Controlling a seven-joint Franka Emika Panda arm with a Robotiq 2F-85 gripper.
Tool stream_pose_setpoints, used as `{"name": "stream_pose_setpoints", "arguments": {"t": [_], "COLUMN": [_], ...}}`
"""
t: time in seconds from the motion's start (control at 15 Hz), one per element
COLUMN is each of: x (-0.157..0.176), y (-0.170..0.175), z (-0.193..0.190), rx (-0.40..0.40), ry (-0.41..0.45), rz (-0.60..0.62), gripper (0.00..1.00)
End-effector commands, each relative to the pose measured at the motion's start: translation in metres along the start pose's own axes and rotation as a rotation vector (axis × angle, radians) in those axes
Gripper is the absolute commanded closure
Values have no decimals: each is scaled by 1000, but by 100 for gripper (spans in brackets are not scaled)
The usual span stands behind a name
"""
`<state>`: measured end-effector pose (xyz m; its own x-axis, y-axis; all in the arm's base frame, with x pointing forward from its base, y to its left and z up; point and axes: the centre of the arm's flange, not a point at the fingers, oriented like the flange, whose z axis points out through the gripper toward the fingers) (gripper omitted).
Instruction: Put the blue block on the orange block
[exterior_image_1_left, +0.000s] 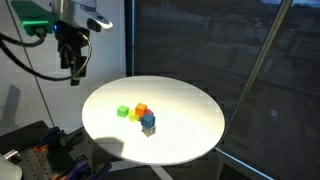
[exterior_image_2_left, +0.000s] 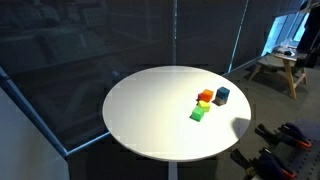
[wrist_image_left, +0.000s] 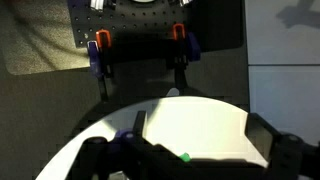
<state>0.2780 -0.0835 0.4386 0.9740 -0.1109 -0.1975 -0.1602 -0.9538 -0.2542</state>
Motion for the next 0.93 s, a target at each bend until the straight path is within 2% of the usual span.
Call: {"name": "stream_pose_setpoints", "arguments": {"t": [0.0,0.67,0.87], "x": [0,0,3], "y": [0,0,2], "z": [0,0,-6], "rx": [0,0,-16], "ry": [0,0,44], "rz": [0,0,4], "gripper": [0,0,0]}}
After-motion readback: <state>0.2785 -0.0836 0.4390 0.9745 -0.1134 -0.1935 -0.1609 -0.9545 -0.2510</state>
